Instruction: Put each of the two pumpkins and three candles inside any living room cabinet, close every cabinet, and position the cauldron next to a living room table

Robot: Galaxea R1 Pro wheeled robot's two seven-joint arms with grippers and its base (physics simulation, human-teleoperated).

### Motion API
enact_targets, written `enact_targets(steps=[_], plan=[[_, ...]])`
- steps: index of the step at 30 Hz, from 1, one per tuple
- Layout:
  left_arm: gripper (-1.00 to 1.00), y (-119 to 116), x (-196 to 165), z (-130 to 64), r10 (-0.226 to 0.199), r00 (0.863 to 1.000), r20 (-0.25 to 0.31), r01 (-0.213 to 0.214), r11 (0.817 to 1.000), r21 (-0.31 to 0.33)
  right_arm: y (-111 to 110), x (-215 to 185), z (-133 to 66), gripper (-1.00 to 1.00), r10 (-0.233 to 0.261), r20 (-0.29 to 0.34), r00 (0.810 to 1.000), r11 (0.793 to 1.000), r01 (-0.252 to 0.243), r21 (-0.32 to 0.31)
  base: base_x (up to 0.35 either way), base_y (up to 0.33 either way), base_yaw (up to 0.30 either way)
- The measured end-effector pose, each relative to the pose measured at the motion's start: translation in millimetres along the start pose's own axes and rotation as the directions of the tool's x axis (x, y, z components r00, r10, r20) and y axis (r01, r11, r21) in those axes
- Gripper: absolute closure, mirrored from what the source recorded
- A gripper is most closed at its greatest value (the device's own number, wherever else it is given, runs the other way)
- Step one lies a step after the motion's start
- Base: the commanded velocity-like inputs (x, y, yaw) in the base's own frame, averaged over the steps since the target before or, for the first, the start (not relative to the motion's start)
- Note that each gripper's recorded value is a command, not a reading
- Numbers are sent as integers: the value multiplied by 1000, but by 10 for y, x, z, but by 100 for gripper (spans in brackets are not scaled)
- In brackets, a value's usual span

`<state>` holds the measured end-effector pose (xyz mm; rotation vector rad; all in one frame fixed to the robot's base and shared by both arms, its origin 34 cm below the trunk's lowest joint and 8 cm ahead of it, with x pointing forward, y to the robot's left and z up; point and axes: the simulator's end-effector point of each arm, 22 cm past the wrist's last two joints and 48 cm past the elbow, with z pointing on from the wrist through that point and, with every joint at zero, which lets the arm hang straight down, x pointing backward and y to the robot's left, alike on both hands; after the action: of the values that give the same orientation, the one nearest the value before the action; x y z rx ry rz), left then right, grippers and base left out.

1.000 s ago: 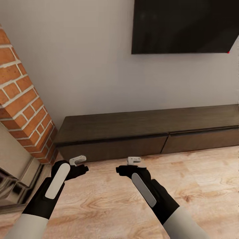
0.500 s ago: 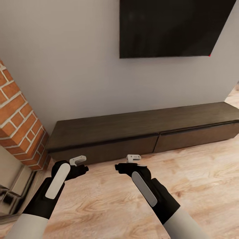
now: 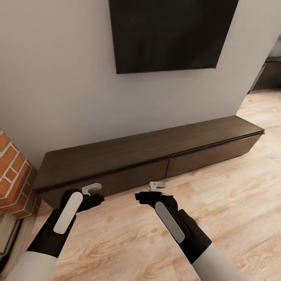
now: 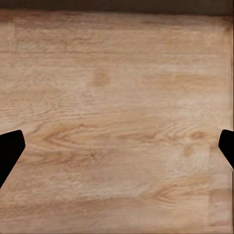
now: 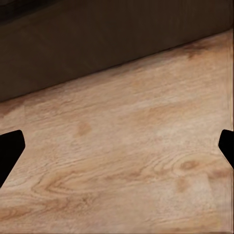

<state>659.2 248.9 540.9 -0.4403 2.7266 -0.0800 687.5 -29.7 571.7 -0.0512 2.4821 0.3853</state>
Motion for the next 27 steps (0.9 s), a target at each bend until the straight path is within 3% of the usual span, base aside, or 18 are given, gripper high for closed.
enact_targets(steps=[27], plan=[[-100, -104, -243, -460, 5, 1000, -6, -5, 1000, -1, 128, -391, -363, -100, 3, 0, 1000, 1000, -3, 0, 0, 0, -280]])
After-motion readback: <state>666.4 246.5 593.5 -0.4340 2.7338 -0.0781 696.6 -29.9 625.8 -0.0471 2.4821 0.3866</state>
